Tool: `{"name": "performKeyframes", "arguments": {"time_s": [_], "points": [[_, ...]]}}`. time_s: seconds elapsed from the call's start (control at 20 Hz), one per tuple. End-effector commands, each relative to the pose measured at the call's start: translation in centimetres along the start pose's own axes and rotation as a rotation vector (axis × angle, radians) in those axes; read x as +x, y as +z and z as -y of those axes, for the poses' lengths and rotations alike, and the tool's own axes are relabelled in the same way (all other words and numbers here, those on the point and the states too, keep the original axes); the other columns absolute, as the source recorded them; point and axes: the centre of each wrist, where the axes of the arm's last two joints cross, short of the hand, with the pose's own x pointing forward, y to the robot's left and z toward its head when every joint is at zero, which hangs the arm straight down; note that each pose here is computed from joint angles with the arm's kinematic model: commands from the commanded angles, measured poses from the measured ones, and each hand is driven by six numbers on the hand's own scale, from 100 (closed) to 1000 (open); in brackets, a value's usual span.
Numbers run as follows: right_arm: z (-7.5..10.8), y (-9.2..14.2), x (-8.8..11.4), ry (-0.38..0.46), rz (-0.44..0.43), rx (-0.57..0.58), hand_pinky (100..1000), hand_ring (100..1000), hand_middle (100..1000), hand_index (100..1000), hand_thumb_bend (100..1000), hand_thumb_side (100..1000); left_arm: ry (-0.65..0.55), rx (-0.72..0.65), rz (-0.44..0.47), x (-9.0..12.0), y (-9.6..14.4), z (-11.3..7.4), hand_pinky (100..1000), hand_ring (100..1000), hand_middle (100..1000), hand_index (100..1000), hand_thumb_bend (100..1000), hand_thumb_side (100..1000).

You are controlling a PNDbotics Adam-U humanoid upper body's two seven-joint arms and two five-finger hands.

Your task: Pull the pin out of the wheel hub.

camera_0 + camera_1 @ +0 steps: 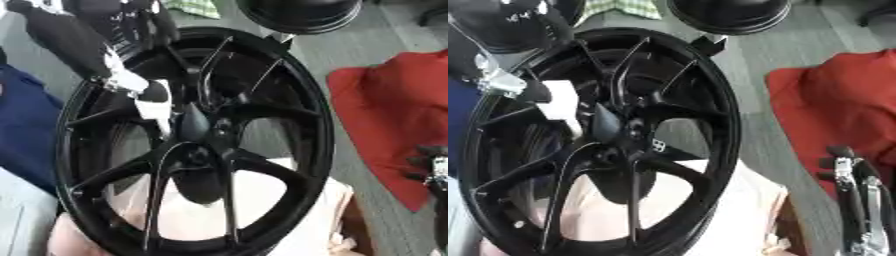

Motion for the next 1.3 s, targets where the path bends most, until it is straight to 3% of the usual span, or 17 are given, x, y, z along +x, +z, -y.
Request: {"name": "performKeyframes", "arguments": {"time_s": [0.05,0.3,0.65,0.9,1.15,1.3], "points": [[0.1,-0.2,0.6,-0.007,0.019,-0.004,614,721,513,701,100,836,0.066,-0.094,-0.08,-0.4,0.0,-0.3,811,773,775,859,546,388],[0.0,-0.3,0.7,-0.011,0.018,-0.002,615,722,513,701,100,838,0.066,-0.115,-0.118,-1.9,-0.9,0.5,810,774,770,852,515,315],[-0.1,-0.4,0.7,-0.015,0.014,-0.007,615,722,513,701,100,837,0.066,-0.14,-0.147,-3.2,-1.5,1.3,799,751,738,829,491,339],[-0.1,-0.4,0.7,-0.018,0.013,-0.009,615,723,509,701,100,838,0.069,-0.136,-0.148,-3.3,-1.4,1.2,770,689,663,779,464,337],[-0.2,-0.4,0.7,-0.021,0.011,-0.008,616,723,508,702,100,839,0.054,-0.128,-0.17,-3.4,-1.4,1.3,744,656,624,748,420,323],[-0.2,-0.3,0.7,-0.022,0.009,-0.008,616,724,508,702,100,841,0.038,-0.128,-0.172,-3.4,-1.5,1.5,723,622,596,723,349,316]]}}
